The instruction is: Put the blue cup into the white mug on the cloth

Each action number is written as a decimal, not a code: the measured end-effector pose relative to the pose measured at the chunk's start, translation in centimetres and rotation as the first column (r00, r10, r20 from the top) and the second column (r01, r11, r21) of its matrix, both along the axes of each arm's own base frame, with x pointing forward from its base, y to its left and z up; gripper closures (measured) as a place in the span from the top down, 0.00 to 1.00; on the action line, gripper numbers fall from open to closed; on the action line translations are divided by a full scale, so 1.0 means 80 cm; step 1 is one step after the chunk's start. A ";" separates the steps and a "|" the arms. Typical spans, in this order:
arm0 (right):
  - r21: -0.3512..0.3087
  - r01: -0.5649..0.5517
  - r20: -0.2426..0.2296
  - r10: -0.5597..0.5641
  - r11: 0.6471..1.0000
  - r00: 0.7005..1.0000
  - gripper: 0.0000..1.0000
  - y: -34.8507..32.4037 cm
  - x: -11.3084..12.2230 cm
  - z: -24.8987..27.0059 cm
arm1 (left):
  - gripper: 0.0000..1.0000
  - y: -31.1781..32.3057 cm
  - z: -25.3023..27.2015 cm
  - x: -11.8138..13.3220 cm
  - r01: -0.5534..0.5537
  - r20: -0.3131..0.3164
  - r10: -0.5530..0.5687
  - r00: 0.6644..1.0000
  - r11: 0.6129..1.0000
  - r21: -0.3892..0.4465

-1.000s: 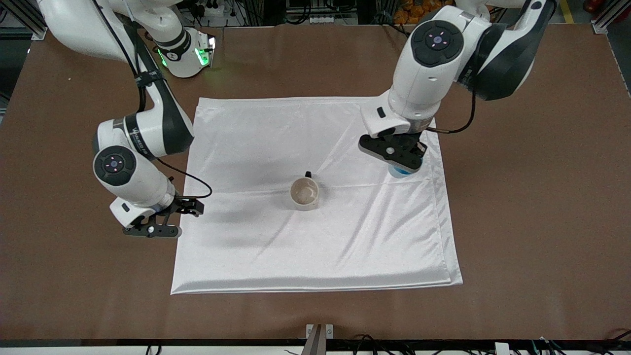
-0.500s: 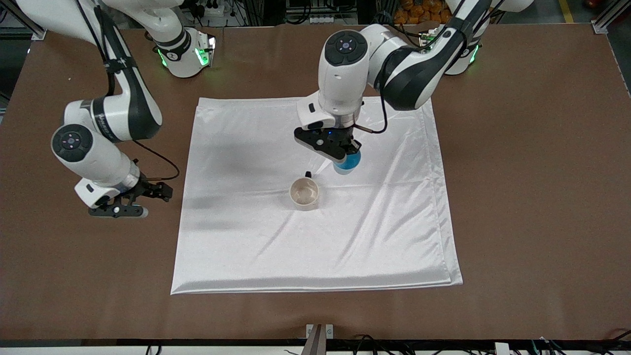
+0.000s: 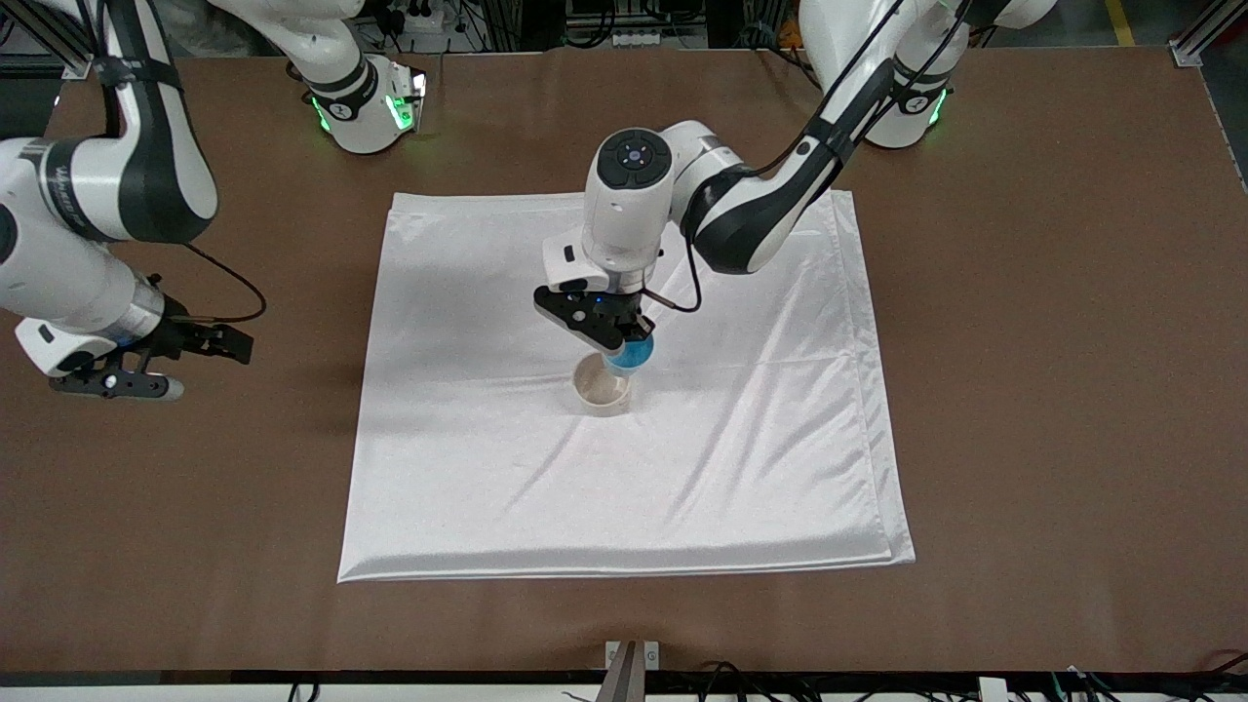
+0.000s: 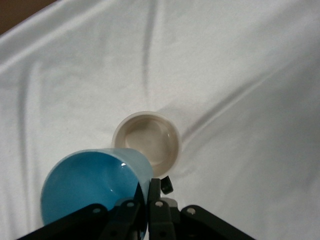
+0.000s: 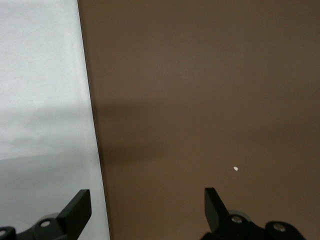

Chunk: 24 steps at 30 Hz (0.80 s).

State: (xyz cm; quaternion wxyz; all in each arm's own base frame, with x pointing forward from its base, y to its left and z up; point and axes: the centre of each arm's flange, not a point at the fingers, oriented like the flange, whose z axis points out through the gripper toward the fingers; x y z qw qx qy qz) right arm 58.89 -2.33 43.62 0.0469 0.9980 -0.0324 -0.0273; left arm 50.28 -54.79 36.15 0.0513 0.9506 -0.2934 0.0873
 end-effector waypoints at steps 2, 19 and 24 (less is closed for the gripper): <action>0.006 0.011 -0.013 -0.011 1.000 1.000 1.00 0.000 0.001 0.035 | 0.04 -0.008 -0.010 -0.003 0.008 0.006 -0.008 1.000 1.000 -0.005; 0.062 0.050 0.074 -0.054 0.997 0.996 1.00 -0.004 -0.010 0.196 | 0.04 -0.024 -0.052 0.007 0.058 0.079 -0.053 0.995 0.996 -0.067; 0.061 0.045 0.100 -0.051 0.997 0.994 1.00 0.000 -0.020 0.217 | 0.04 -0.024 -0.063 0.008 0.076 0.081 -0.070 0.994 0.995 -0.064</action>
